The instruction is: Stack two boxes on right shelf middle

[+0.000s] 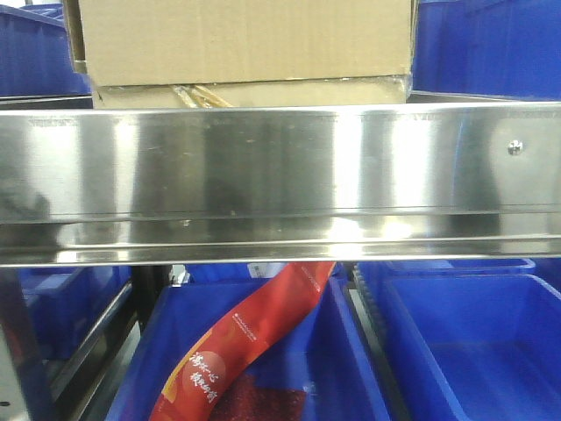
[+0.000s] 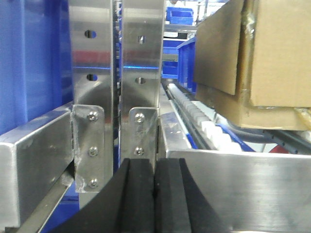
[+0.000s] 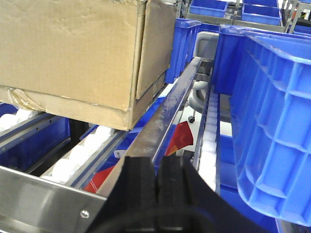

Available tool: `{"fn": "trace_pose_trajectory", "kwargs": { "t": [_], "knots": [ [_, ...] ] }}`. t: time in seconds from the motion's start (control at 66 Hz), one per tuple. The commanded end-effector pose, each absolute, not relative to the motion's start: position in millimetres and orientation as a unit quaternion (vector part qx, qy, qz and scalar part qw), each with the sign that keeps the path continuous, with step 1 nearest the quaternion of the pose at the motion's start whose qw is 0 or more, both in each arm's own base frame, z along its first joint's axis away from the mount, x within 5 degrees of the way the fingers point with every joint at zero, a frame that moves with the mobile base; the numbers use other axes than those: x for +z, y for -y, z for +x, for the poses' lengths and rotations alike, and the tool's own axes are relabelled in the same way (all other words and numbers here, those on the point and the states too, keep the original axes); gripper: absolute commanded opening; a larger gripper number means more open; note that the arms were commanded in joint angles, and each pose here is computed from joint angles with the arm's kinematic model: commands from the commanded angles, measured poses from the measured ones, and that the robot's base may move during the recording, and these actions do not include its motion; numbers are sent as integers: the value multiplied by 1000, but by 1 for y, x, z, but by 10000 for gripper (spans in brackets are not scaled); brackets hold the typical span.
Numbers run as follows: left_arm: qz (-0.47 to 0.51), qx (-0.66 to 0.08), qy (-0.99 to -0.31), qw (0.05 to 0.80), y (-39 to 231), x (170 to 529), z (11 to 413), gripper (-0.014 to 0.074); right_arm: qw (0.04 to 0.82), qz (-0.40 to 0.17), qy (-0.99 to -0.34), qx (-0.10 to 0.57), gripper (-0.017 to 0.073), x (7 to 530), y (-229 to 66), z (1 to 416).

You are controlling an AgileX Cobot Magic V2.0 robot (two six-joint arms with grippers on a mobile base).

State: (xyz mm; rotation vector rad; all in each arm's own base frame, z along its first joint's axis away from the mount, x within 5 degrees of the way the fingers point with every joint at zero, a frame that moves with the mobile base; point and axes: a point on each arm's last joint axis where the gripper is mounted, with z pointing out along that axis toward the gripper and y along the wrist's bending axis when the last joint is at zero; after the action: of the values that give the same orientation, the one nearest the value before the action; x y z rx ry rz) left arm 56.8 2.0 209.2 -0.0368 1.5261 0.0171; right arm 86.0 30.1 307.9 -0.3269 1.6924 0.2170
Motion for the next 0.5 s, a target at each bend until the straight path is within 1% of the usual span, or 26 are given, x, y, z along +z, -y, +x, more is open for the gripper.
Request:
{"fn": "trace_pose_trajectory", "kwargs": {
  "t": [0.0,0.485],
  "knots": [
    [-14,5,-677,735,-2,213,56,-111,657,-143,-735,87,-153,310,-29,86],
    [-14,5,-677,735,-2,213,56,-111,657,-143,-735,87,-153,310,-29,86]
  ]
}}
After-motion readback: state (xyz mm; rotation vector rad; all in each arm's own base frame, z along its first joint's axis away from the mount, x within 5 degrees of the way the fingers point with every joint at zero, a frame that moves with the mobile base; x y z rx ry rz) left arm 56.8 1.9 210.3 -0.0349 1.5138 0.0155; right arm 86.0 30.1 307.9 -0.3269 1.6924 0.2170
